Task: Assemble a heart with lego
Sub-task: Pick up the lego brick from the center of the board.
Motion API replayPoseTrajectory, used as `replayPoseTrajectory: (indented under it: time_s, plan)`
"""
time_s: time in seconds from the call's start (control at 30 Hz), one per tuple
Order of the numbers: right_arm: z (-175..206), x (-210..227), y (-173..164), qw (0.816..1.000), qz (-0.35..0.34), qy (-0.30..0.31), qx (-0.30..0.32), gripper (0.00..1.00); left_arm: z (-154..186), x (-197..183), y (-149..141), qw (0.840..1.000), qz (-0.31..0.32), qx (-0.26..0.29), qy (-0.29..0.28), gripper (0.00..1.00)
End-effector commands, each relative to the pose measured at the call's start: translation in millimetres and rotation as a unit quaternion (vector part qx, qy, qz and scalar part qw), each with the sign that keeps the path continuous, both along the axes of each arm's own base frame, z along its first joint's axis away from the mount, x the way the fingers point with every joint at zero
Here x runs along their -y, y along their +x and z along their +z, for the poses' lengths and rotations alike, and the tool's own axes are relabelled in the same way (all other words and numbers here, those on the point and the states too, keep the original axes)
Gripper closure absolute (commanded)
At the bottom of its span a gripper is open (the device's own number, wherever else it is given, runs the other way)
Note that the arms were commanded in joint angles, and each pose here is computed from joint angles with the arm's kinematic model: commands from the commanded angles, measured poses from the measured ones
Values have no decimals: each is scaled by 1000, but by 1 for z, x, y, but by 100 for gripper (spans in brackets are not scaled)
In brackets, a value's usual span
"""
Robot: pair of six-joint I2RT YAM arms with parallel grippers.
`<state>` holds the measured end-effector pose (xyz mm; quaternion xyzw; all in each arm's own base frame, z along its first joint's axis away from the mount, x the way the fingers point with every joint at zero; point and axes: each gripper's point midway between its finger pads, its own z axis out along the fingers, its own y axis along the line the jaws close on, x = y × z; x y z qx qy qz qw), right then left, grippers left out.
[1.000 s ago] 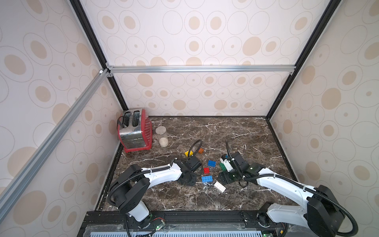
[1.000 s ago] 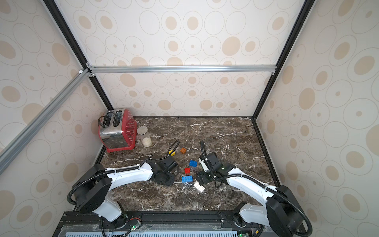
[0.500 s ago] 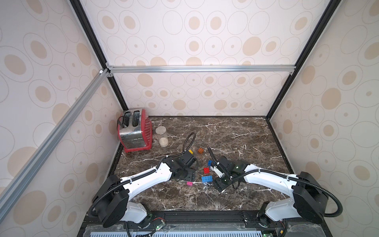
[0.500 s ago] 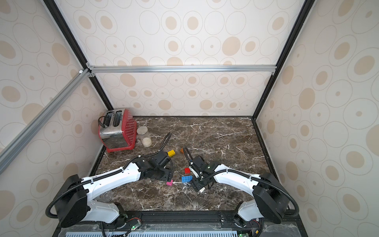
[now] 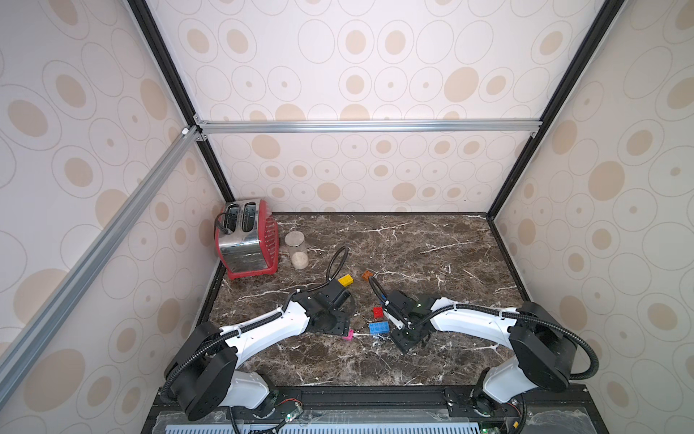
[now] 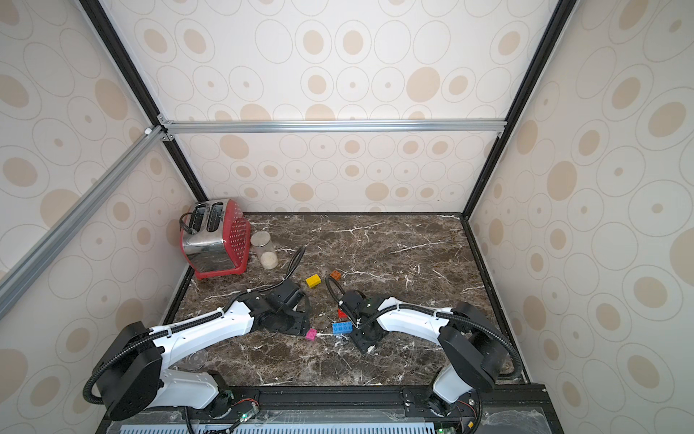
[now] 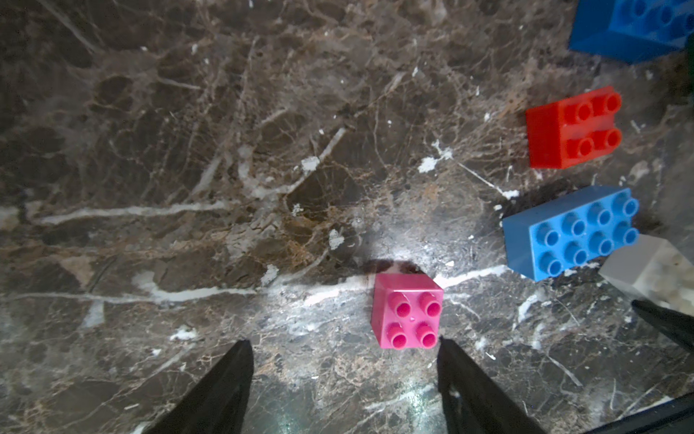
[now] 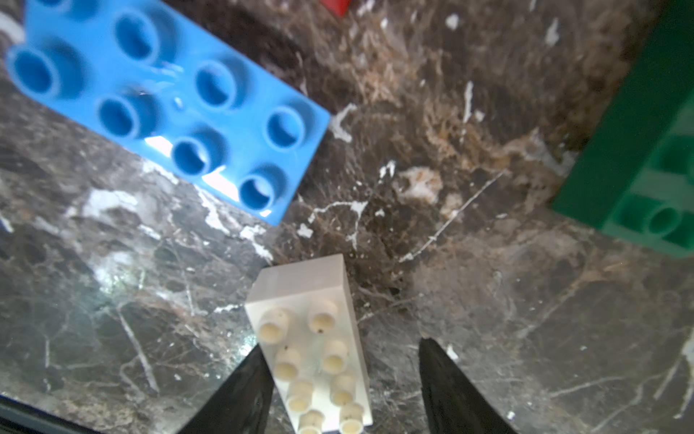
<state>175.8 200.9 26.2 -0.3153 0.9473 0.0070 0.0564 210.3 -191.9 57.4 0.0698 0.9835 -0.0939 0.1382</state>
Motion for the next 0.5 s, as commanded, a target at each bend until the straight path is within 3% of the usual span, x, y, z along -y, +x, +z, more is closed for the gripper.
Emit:
replayPoseTrajectory:
  time_s: [0.0,0.47]
  plan:
    - [1,-2,0,1000,14,-12,-4,37,-1,-1,0,1000,-1,0,-1,23]
    - [-1,-6,-7,998,36,-37,-26,54,-11,-4,-4,1000,6,-11,3,23]
